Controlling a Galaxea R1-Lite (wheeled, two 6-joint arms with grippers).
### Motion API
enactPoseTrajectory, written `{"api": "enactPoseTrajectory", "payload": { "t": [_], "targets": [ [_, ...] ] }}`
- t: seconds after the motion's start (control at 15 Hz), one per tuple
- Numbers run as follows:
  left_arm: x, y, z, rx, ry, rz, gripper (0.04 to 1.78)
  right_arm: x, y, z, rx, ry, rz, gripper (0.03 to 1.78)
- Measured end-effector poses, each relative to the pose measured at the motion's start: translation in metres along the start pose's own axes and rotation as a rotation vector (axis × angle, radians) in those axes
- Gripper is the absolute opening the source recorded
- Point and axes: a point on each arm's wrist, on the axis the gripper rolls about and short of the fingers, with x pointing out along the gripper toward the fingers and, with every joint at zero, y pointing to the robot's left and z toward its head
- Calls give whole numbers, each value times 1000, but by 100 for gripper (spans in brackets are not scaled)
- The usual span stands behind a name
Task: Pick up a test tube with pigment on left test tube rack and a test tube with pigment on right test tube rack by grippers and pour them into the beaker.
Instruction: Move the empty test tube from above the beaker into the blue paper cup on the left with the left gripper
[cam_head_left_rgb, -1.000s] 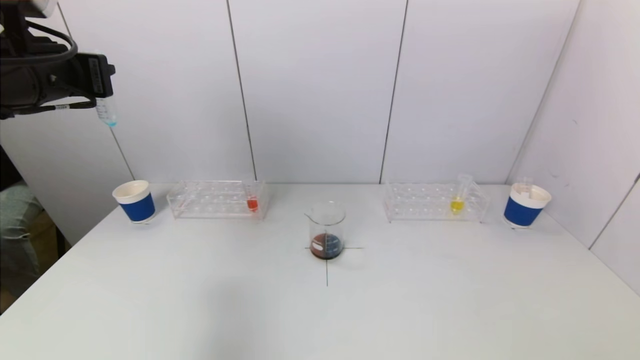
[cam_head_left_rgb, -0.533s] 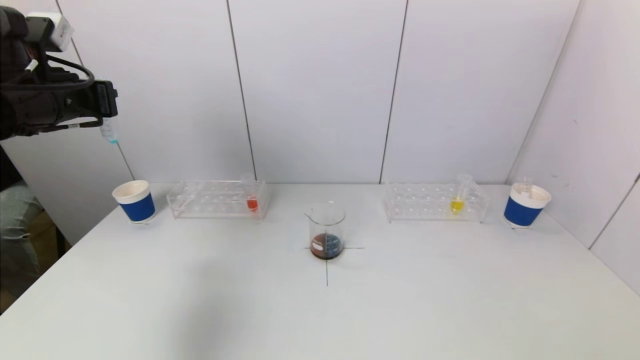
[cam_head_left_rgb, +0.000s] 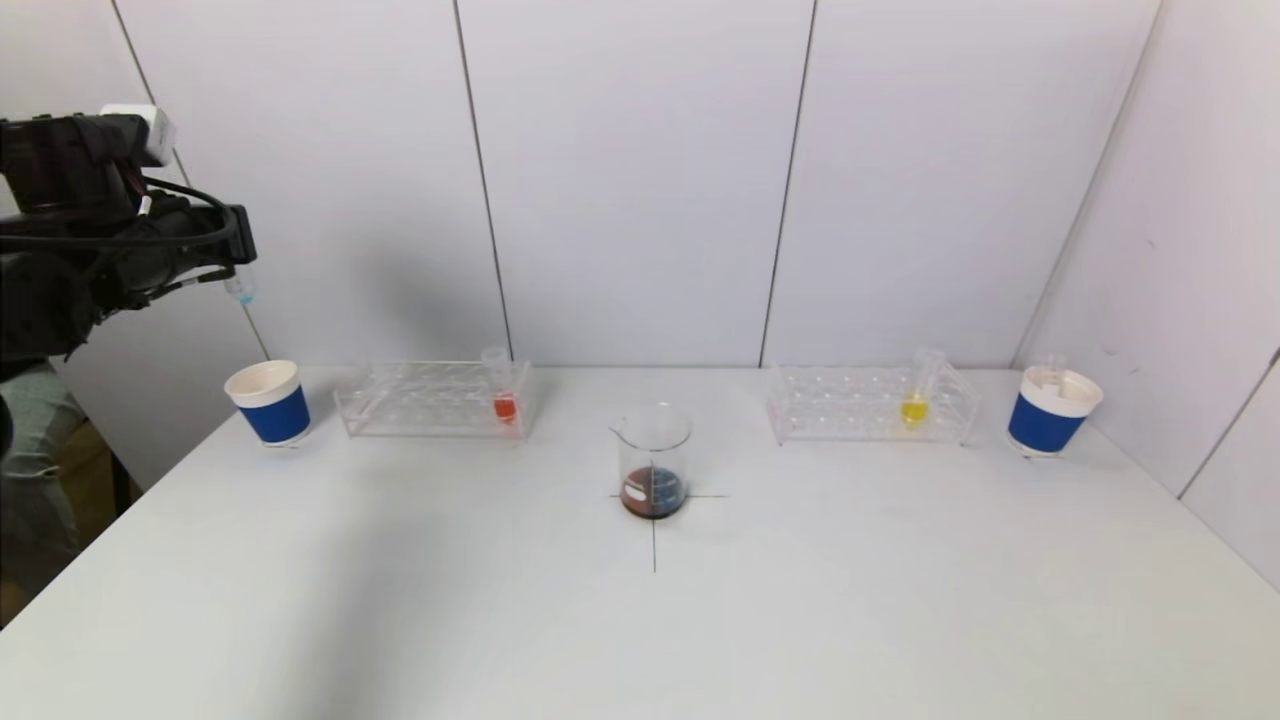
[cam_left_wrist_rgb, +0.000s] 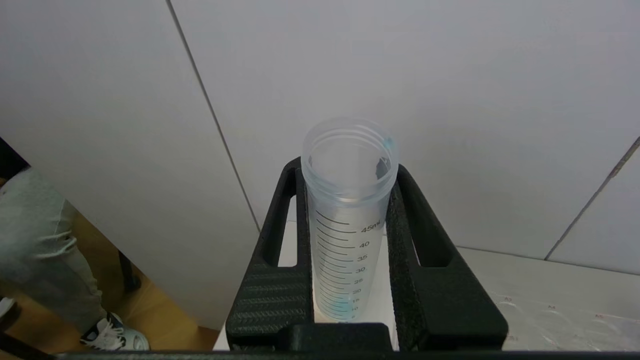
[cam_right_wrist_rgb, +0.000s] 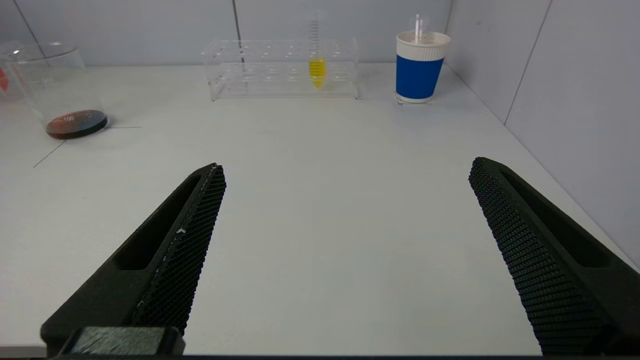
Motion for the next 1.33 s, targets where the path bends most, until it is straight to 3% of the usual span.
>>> {"api": "enactPoseTrajectory", "payload": {
  "t": [0.27,1.13,1.33],
  "targets": [
    [21,10,-29,-18,58,26,44,0,0,0,0,0,0,177],
    [48,59,-77,-37,70,138,44,0,0,0,0,0,0,177],
    [49,68,-89,-83,97,124,44,0,0,0,0,0,0,177]
  ]
}}
